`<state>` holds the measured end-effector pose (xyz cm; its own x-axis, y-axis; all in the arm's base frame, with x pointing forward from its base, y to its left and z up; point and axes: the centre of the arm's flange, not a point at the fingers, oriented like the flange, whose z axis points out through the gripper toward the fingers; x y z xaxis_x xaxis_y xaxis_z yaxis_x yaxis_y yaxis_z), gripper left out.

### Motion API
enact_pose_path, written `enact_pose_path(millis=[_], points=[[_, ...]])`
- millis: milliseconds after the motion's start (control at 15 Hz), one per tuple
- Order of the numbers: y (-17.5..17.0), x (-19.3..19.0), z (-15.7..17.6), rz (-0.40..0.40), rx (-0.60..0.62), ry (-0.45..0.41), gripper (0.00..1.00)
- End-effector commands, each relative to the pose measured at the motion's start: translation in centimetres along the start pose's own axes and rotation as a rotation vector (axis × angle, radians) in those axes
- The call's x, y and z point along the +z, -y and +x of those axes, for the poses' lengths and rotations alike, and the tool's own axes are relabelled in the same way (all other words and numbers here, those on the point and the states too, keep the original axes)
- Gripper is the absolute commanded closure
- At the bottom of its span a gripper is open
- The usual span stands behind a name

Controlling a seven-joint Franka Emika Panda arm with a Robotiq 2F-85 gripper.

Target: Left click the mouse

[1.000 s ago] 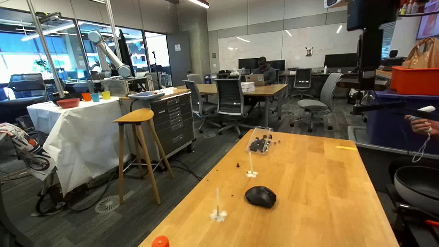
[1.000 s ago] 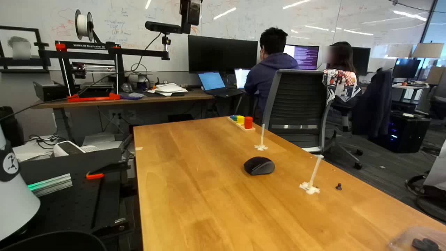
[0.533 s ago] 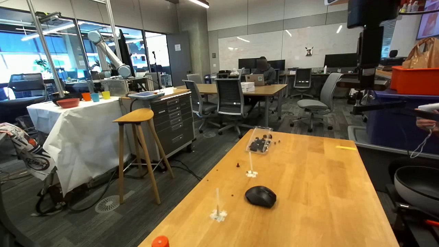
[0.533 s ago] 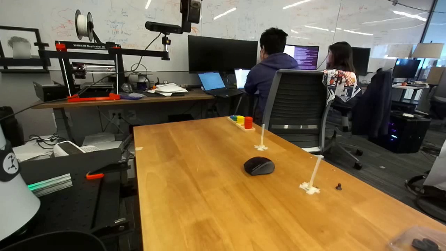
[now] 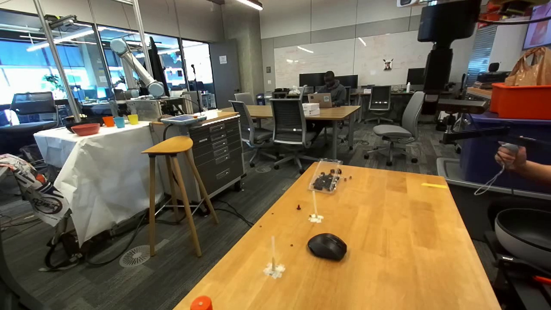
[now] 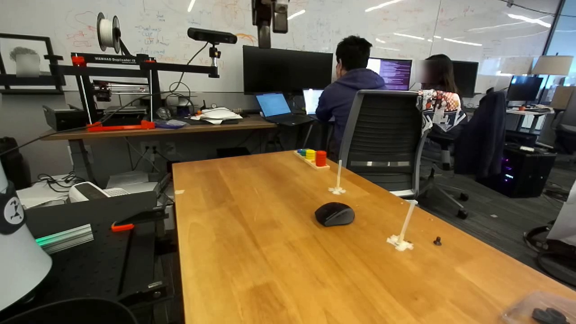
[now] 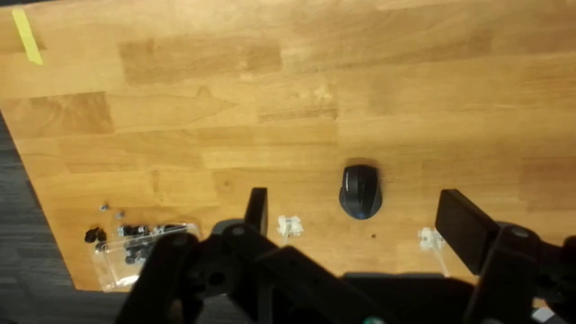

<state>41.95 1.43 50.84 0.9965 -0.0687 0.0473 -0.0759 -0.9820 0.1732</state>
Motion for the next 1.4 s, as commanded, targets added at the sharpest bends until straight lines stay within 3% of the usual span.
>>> enact_pose_path(millis=[0, 267, 533, 1333], points=[[-0.9, 1.7, 2.8, -0.054, 0.020, -0.110, 0.33], [-1.1, 5.5, 5.4, -0.061, 0.103, -0.190, 0.66], [-1.0, 10.5, 7.4, -0.058, 0.198, -0.199, 0.97], [4.1, 23.2, 8.4, -0.079, 0.251, -0.088, 1.00]])
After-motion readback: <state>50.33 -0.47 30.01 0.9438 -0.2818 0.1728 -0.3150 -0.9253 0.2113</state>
